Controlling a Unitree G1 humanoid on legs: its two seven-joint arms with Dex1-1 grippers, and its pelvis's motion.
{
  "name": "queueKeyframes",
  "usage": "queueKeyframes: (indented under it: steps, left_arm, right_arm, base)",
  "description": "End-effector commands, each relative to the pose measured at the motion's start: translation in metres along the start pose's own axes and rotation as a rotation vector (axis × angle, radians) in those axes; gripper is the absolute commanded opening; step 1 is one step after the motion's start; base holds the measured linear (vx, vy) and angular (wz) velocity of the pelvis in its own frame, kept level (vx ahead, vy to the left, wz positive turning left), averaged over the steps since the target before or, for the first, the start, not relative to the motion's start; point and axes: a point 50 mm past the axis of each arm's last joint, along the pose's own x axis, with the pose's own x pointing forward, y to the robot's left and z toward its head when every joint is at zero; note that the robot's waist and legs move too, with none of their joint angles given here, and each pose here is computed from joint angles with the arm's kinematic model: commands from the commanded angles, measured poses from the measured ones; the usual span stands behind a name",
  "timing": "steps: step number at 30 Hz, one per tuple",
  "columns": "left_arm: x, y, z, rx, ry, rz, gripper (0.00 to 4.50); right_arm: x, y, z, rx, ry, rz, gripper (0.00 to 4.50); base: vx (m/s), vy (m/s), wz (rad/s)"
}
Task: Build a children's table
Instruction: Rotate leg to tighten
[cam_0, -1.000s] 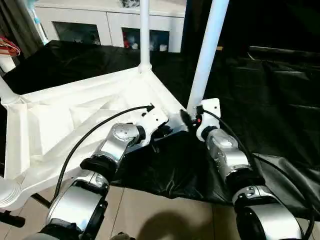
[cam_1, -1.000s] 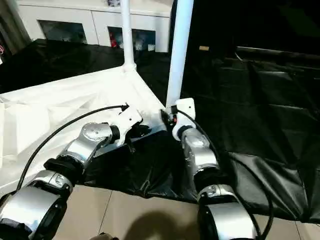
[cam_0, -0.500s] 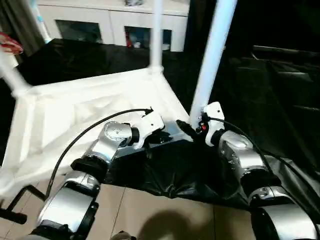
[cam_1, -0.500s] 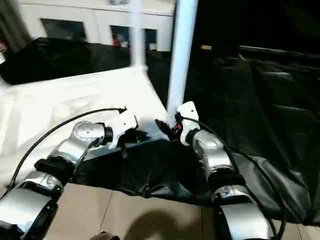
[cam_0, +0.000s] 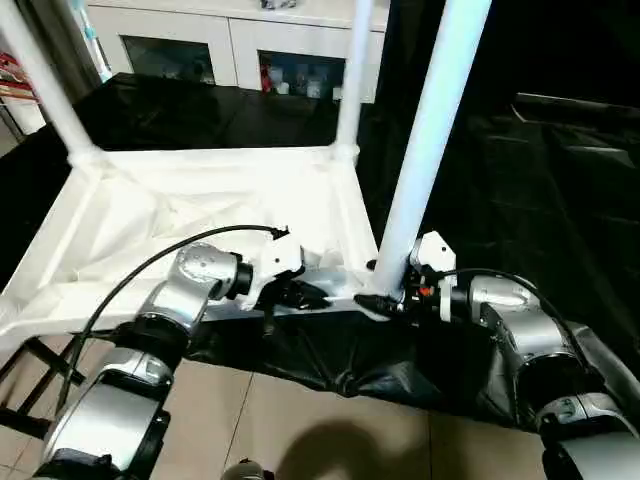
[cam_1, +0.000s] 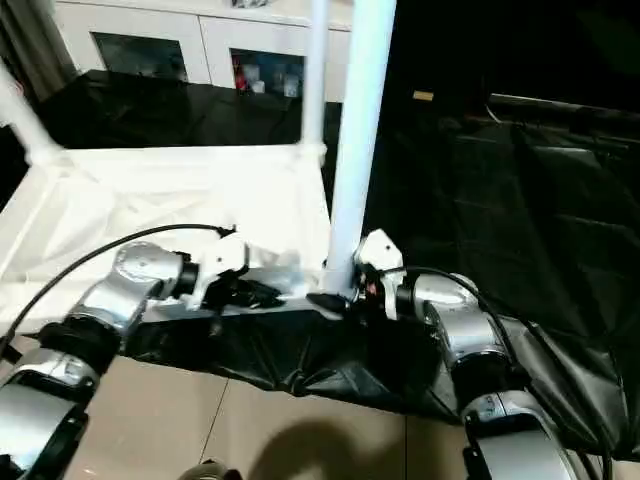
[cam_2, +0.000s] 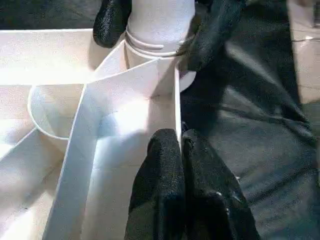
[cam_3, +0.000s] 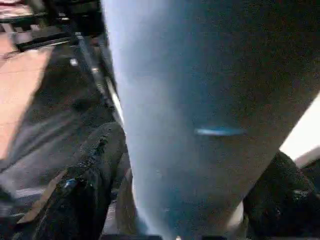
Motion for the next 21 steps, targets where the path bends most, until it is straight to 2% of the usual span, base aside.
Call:
queueKeyframes:
  steps: [1,2,5,7,11,21]
  left_arm:
    - [0.003,0.001,0.017,0.062,-0.051,-0.045,0.00]
    - [0.002,0.001,0.017,0.063,-0.049,-0.055,0.00]
    - [0.000,0.000,0.018,0.061,-0.044,-0.074,0.00]
    - [-0.001,0.000,0.017,0.060,-0.033,-0.092,0.00]
    - [-0.003,0.000,0.017,0.059,-0.022,-0.110,0.00]
    - [-0.004,-0.001,0.014,0.061,0.010,-0.118,0.00]
  right_arm:
    - [0.004,0.008,-0.002,0.014,0.015,0.092,3.31]
    - [0.003,0.009,-0.002,0.013,0.019,0.097,3.13]
    - [0.001,0.009,-0.002,0.019,0.024,0.102,3.10]
    - [0.000,0.010,-0.002,0.024,0.023,0.117,2.77]
    - [-0.002,0.013,-0.002,0.039,0.025,0.151,2.57]
    - [0.002,0.020,-0.005,0.072,0.033,0.188,2.51]
  base:
    - [0.000,0.000,0.00]
    - [0.000,0.000,0.00]
    - [0.000,0.000,0.00]
    - [0.000,0.000,0.00]
    - [0.000,0.000,0.00]
    - [0.000,0.000,0.00]
